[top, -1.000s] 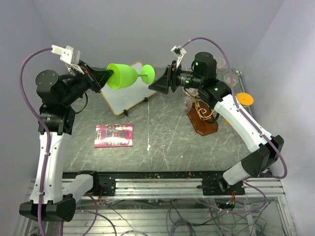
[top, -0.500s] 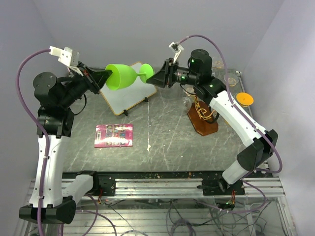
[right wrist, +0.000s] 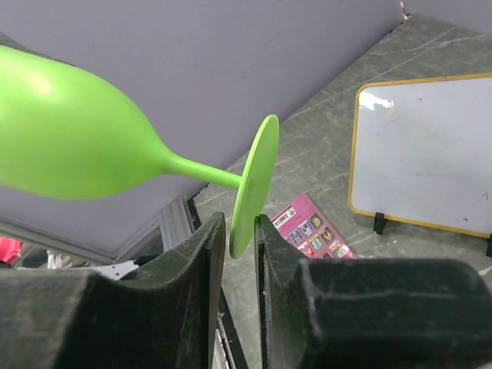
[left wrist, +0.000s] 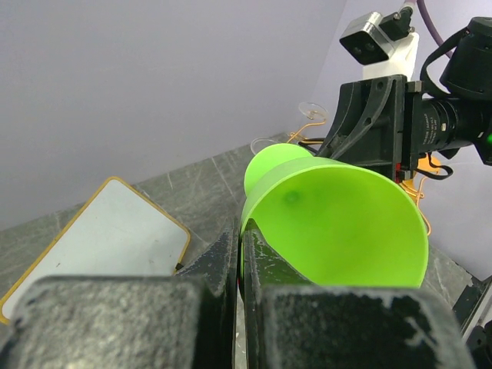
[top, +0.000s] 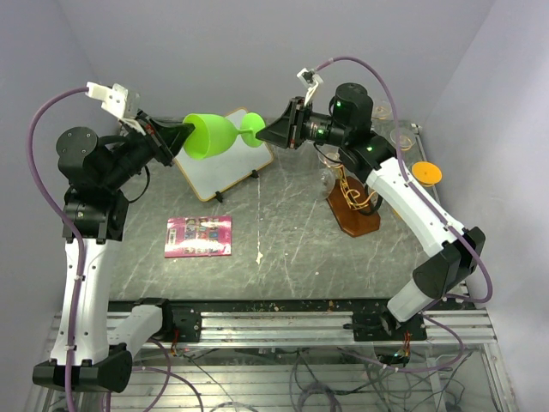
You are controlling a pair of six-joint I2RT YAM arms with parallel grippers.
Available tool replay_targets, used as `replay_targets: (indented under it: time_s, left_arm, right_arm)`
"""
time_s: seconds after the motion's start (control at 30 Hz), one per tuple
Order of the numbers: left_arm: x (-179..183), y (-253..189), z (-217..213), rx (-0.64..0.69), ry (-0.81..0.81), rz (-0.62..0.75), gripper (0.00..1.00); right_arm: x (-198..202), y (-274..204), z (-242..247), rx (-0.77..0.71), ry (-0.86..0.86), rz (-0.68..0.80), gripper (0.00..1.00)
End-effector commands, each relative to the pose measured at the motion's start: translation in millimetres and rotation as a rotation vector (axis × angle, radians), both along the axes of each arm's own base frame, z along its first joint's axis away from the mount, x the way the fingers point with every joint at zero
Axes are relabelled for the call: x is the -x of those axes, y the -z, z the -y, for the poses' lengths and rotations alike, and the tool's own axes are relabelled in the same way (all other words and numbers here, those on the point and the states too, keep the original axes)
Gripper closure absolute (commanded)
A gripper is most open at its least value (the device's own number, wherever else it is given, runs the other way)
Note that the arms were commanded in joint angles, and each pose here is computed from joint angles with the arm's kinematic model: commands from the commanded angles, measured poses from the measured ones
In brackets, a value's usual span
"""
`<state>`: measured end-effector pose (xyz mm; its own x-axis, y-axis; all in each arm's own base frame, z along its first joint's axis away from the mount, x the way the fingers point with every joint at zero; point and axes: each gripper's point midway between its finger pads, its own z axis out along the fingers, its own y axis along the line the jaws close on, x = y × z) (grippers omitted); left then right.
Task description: Place the wine glass upside down on the wine glass rack
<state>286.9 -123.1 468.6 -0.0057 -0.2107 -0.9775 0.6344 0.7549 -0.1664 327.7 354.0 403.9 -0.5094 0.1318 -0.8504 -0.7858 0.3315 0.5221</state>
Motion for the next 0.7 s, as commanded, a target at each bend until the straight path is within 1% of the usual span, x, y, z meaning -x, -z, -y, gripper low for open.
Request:
replay_targets:
  time_s: [0.0,0.27,0.37,0.43,0.57,0.63,0.67]
  left_arm:
    - [8.5,-15.8,-2.2,-0.007,-0.006,0.062,0.93]
    - [4.4,-11.5,-2.6,0.017,-0.013,0.044,0.93]
    - [3.7,-7.8,-1.8,0.027,-0.008,0.035,0.92]
    - [4.0,-5.7,-1.3,0.027,-0.004,0.035,0.87]
    - [8.1,-2.8,0.4,0.025,0.009,0.038,0.72]
    - [10.1,-1.9,1.8,0.028,0.019,0.036,0.67]
    - [11.1,-0.8,2.1,0.03,0.021,0.03,0.61]
  right_arm:
    - [-4.6,-9.6,-5.4,-0.029,0.001,0.015,0.8]
    - [-9.9,-6.9,-6.7,-0.027,0.017,0.008,0.89]
    - [-12.8,-4.5,-4.9,-0.018,0.034,0.009,0.96]
    - [-15.0,-4.0,-2.8,-0.009,0.051,0.018,1.0]
    - [-21.7,-5.8,6.4,0.021,0.114,0.061,1.0]
    - [-22.8,-8.6,11.8,0.032,0.136,0.086,1.0]
    - [-24.1,-9.3,14.7,0.039,0.147,0.1,1.0]
